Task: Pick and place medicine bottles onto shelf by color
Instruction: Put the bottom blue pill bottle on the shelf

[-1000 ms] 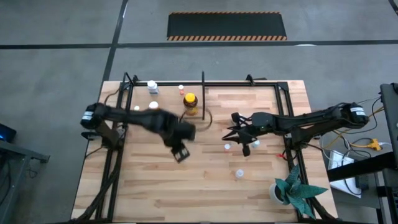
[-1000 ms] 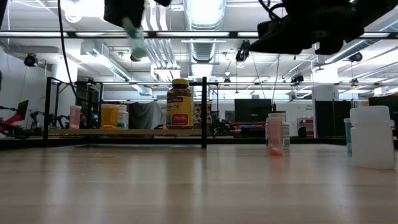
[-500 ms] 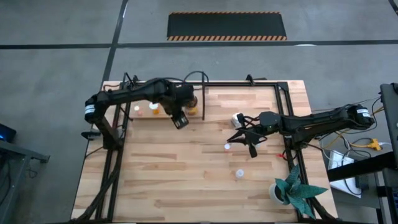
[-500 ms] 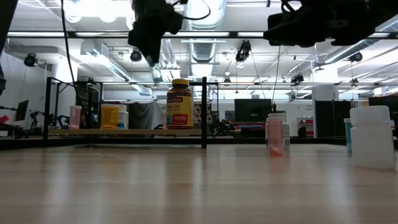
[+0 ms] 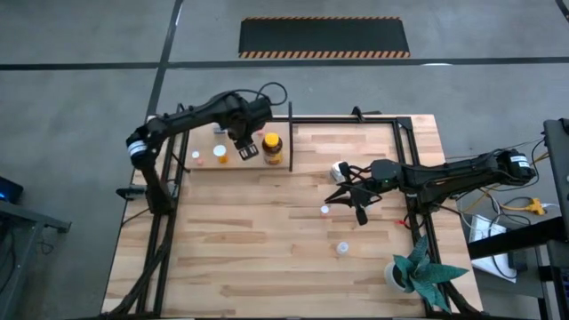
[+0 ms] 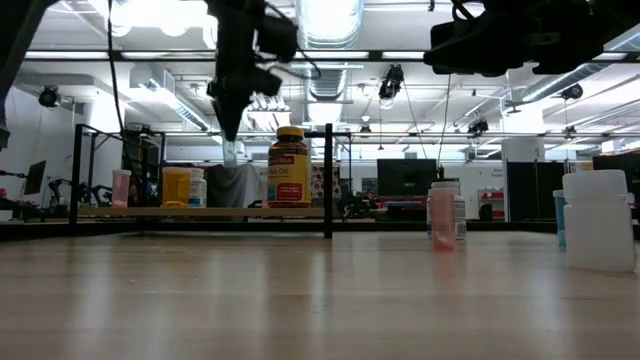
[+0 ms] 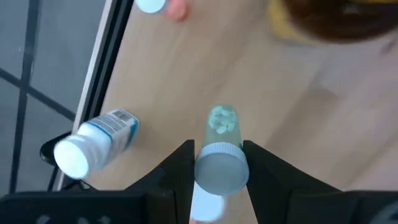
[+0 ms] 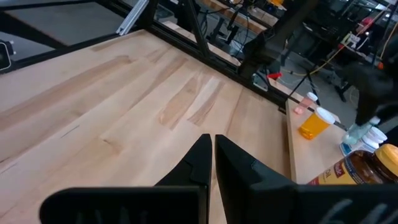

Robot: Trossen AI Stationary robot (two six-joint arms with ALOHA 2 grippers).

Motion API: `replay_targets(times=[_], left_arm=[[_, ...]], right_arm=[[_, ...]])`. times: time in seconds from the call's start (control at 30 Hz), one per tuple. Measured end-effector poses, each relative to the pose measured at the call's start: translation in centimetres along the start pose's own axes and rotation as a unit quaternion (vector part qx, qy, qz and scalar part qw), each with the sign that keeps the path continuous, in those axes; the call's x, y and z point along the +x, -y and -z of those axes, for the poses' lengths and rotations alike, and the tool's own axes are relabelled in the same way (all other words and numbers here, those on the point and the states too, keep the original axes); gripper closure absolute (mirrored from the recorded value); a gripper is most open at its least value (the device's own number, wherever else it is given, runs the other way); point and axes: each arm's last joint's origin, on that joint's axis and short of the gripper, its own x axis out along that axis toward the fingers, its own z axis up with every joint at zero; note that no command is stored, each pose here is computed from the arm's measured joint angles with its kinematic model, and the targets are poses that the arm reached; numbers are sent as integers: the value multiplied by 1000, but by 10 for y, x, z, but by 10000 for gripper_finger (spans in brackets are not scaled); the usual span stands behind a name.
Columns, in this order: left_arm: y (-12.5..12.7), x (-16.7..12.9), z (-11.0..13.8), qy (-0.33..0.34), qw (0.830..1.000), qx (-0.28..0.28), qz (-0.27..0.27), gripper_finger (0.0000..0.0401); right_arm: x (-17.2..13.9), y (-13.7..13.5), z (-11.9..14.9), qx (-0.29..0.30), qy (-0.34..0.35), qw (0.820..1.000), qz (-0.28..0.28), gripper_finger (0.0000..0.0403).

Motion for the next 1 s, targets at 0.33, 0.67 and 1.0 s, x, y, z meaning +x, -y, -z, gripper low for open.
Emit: replay_targets(times=[0.33, 0.67, 1.0], left_arm=[[-34, 57, -25, -44, 998, 0, -40, 296], [-60, 68, -28, -27, 998, -44, -34, 296], [-64, 73, -28, -20, 998, -52, -17, 296]], right_arm=[[0, 0, 1, 5, -4, 1000, -2, 390], [0, -1, 1, 7, -5, 1000, -3, 390], [0, -1, 1, 11, -6, 1000, -3, 390]])
